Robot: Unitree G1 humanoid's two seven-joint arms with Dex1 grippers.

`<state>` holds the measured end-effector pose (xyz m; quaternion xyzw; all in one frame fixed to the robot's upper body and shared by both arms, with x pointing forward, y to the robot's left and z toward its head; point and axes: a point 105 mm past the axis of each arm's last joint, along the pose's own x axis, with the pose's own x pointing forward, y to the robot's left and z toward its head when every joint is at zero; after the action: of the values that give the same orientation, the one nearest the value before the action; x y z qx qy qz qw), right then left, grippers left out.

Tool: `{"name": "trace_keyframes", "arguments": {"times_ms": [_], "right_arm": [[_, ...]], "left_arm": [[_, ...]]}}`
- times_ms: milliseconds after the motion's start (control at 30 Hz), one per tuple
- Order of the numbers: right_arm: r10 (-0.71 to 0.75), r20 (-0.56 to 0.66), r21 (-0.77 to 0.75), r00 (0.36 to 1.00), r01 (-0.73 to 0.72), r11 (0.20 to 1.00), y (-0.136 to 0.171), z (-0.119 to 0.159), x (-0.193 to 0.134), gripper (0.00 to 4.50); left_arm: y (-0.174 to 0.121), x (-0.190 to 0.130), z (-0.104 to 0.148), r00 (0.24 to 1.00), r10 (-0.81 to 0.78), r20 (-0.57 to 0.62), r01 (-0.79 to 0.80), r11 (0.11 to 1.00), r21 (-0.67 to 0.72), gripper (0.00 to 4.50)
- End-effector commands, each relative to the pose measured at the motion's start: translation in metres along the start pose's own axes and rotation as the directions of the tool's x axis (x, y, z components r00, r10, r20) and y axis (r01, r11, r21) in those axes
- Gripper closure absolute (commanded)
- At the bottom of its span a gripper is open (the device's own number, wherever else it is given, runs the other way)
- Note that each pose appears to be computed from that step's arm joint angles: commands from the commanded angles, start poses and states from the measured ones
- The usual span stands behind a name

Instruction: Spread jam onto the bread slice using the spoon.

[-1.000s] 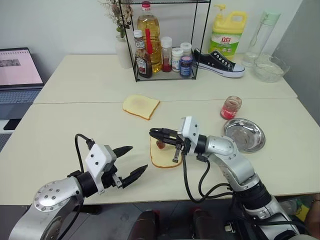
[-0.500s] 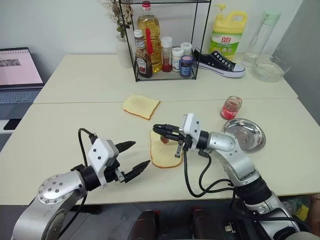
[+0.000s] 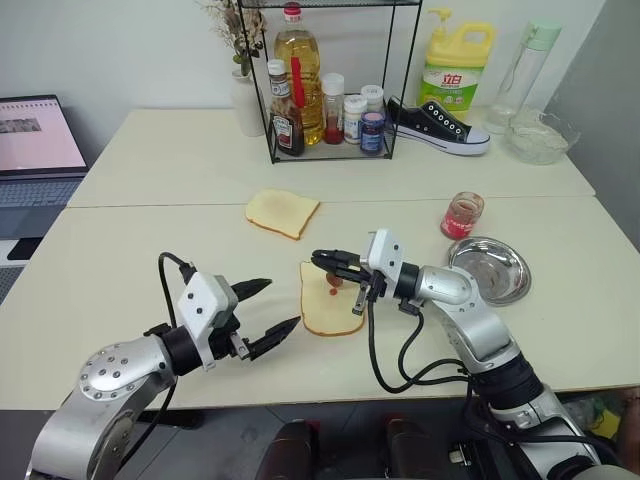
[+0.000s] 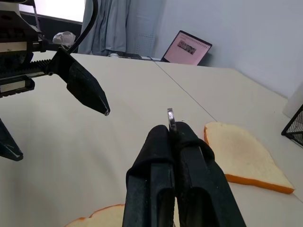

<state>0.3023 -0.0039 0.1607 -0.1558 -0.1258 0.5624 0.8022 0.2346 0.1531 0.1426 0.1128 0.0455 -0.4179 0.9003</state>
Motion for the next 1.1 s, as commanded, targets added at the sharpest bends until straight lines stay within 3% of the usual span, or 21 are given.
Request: {"name": "trace_keyframes", "arguments": {"times_ms": [33, 1100], "right_arm": [[-0.012, 0.034, -0.034, 0.999, 0.013, 0.999, -0.002, 0.007, 0.000, 4.46], [0.092, 0.101, 0.081, 0.991, -0.100, 0.992, 0.018, 0.023, -0.003, 4.46]], "left_arm": [[0.001, 0.000, 0.006, 1.000, -0.005, 0.017, 0.004, 0.999, 0.032, 0.36], [-0.001, -0.003, 0.005, 1.000, -0.003, 0.009, 0.003, 1.000, 0.022, 0.36]]}}
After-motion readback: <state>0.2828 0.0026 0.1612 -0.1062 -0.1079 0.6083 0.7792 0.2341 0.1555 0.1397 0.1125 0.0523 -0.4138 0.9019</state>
